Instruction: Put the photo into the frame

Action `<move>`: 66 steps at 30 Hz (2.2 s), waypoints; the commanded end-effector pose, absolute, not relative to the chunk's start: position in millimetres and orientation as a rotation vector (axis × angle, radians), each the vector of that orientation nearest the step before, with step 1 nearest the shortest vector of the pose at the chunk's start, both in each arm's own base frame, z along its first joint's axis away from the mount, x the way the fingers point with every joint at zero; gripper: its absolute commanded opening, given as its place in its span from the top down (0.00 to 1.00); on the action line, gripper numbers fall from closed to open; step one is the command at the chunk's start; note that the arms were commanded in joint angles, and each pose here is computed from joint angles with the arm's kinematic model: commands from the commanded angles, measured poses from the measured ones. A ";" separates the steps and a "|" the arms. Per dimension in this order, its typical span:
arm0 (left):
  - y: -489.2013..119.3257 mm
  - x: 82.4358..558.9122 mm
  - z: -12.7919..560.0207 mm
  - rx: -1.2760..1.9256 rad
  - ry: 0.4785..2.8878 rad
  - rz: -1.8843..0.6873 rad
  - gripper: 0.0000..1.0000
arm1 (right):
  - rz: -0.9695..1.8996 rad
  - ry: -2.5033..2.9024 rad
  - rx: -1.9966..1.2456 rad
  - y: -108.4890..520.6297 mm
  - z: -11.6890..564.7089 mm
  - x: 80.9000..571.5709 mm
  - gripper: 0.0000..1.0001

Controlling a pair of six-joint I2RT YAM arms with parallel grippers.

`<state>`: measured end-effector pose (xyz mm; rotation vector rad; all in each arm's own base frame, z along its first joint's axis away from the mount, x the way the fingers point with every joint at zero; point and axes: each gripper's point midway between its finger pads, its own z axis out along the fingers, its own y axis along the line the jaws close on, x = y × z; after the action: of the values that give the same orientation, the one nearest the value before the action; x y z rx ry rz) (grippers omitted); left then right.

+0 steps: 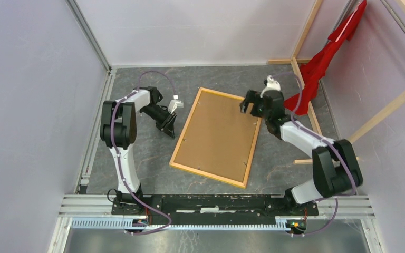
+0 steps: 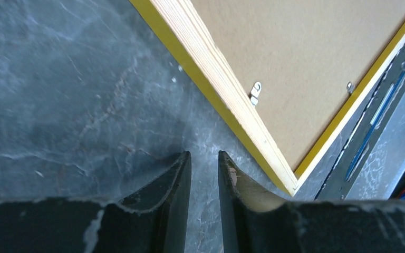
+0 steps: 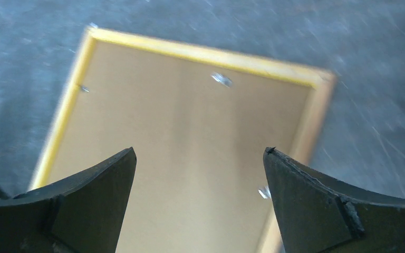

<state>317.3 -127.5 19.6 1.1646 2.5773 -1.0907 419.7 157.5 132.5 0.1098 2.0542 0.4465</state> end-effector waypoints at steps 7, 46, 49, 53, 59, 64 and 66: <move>-104.4 283.4 -4.1 1.487 2.566 -0.777 0.68 | 0.321 2.234 0.241 105.5 50.0 346.7 0.02; -161.1 216.6 52.4 2.088 2.368 -0.810 0.46 | 0.524 2.176 -0.018 216.6 139.6 487.4 0.02; -144.6 279.8 73.7 1.906 2.388 -0.687 0.48 | 0.508 2.199 0.002 201.6 135.7 453.4 0.02; -104.8 393.4 82.4 1.463 2.488 -0.427 0.53 | 0.525 2.261 0.047 180.3 108.4 387.5 0.02; -38.8 506.1 80.5 0.916 2.514 -0.193 0.55 | 0.605 2.289 0.077 161.0 93.3 302.0 0.02; -16.6 523.1 55.6 0.811 2.530 -0.110 0.57 | 0.665 2.336 0.106 153.6 79.8 251.5 0.02; -20.2 511.8 38.8 0.833 2.561 -0.156 0.58 | 0.740 2.342 0.132 157.1 69.8 234.7 0.02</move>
<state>505.8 -6.4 49.2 0.9007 2.5661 -0.1493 257.9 148.8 74.6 0.0863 2.3435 0.6136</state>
